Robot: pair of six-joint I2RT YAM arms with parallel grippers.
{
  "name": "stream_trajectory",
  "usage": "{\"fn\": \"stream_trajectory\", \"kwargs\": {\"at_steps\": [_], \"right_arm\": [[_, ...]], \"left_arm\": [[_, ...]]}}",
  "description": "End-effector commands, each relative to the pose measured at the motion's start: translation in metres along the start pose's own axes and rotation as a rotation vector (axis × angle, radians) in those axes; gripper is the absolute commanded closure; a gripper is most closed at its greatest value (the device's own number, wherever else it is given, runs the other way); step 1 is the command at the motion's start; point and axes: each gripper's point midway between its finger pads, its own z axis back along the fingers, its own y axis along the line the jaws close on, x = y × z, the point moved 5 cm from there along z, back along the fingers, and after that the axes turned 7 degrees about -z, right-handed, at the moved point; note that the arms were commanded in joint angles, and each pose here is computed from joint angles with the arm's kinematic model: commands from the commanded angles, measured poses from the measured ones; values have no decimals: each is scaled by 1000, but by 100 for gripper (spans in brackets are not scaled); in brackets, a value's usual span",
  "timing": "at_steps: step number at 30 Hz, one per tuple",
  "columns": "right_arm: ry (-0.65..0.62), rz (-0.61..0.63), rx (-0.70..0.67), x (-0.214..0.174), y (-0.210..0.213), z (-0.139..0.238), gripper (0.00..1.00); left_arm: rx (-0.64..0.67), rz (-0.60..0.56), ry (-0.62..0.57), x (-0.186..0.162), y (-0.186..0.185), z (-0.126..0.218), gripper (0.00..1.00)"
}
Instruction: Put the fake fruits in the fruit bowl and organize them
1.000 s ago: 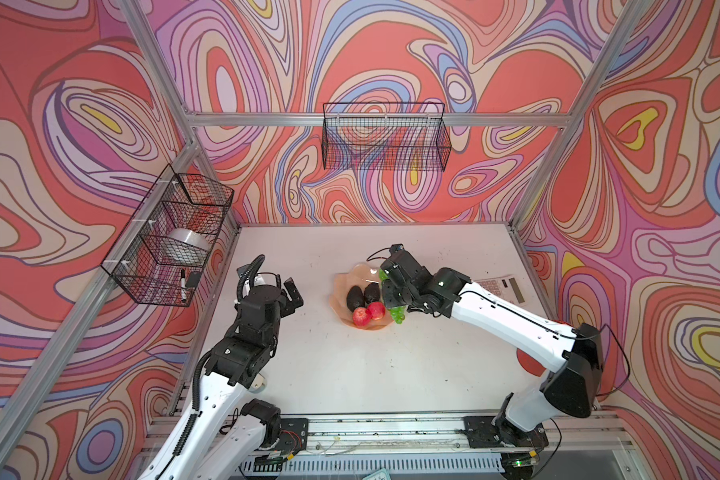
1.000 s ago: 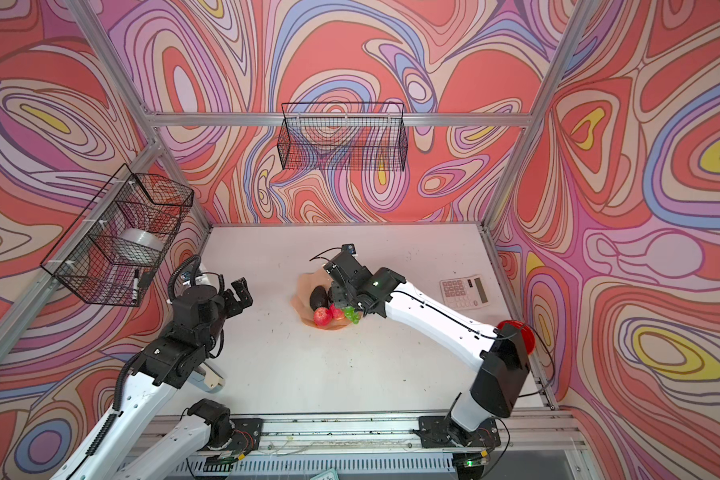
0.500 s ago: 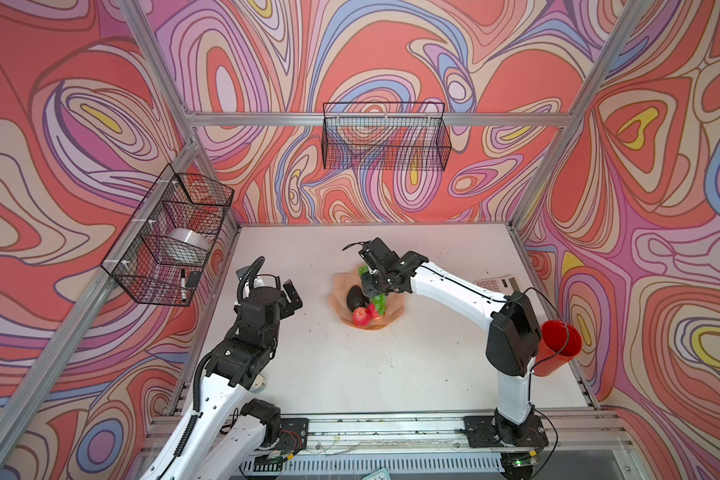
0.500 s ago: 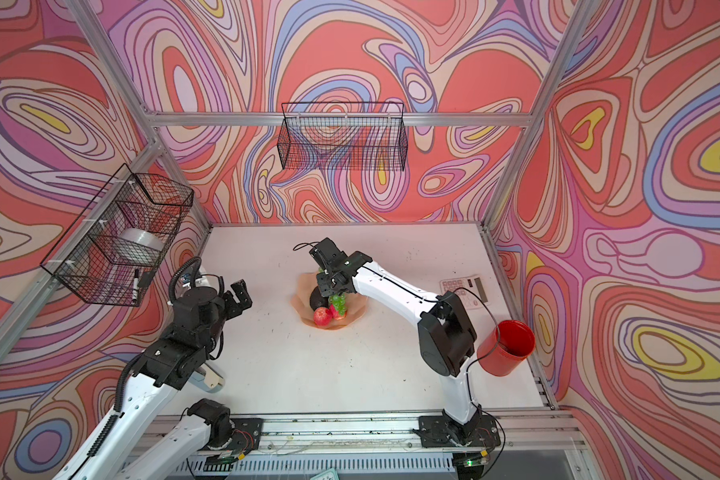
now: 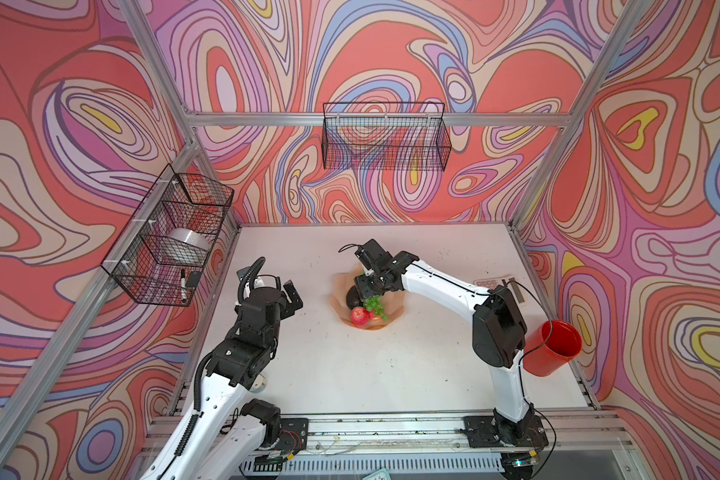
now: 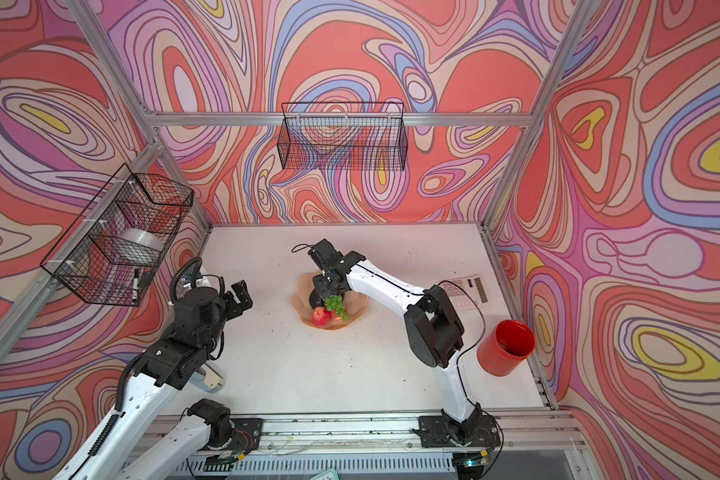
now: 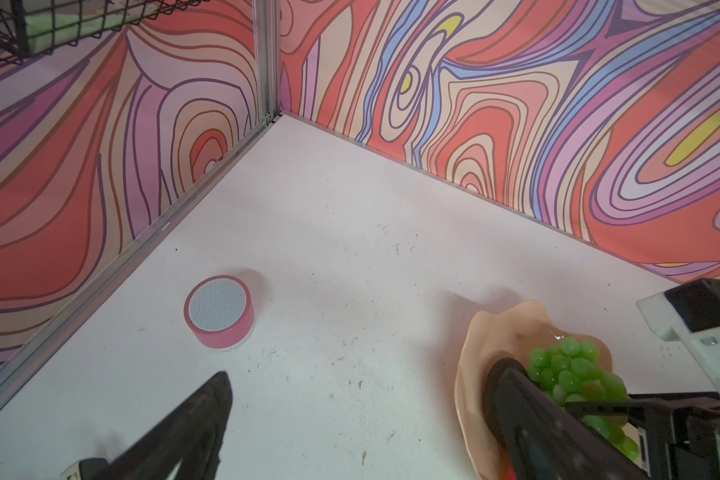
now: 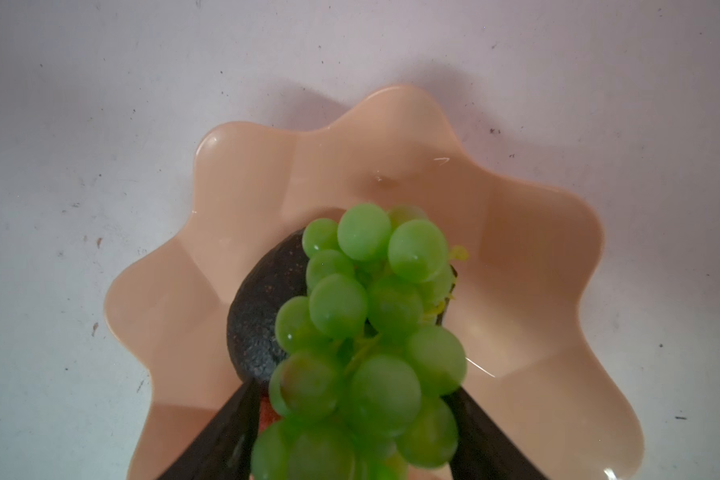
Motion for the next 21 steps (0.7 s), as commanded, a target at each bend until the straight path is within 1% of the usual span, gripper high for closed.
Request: {"fn": "stream_trajectory", "kwargs": {"at_steps": [1, 4, 7, 9, 12, 14, 15, 17, 18, 21], "right_arm": [[-48, -13, 8, 12, -2, 5, 23], [-146, -28, 10, 24, -11, 35, 14], [-288, -34, 17, 33, -28, 77, 2], [-378, -33, 16, 34, -45, 106, 2], [-456, -59, -15, 27, -78, 131, 2], [-511, -114, -28, 18, -109, 145, 2], [-561, -141, -34, 13, -126, 152, 2], [-635, -172, -61, -4, -159, 155, 2], [-666, -186, -73, -12, -177, 155, 2], [-725, -233, -151, -35, -221, 146, 2]], "left_arm": [[-8, 28, -24, 6, -1, -1, 0], [-21, 19, -50, 11, -4, -1, 0], [-56, -10, -94, 16, -9, -3, 0], [-128, -31, -142, 22, -21, -6, 0], [-140, -79, -159, 14, -28, -22, 0], [-92, -122, -162, 1, -26, -39, 0], [-70, -153, -168, -8, -24, -48, 0], [-31, -212, -181, -20, -23, -62, 0], [1, -266, -152, -40, -16, -72, 0], [67, -372, -153, -61, -8, -89, 0]]}}
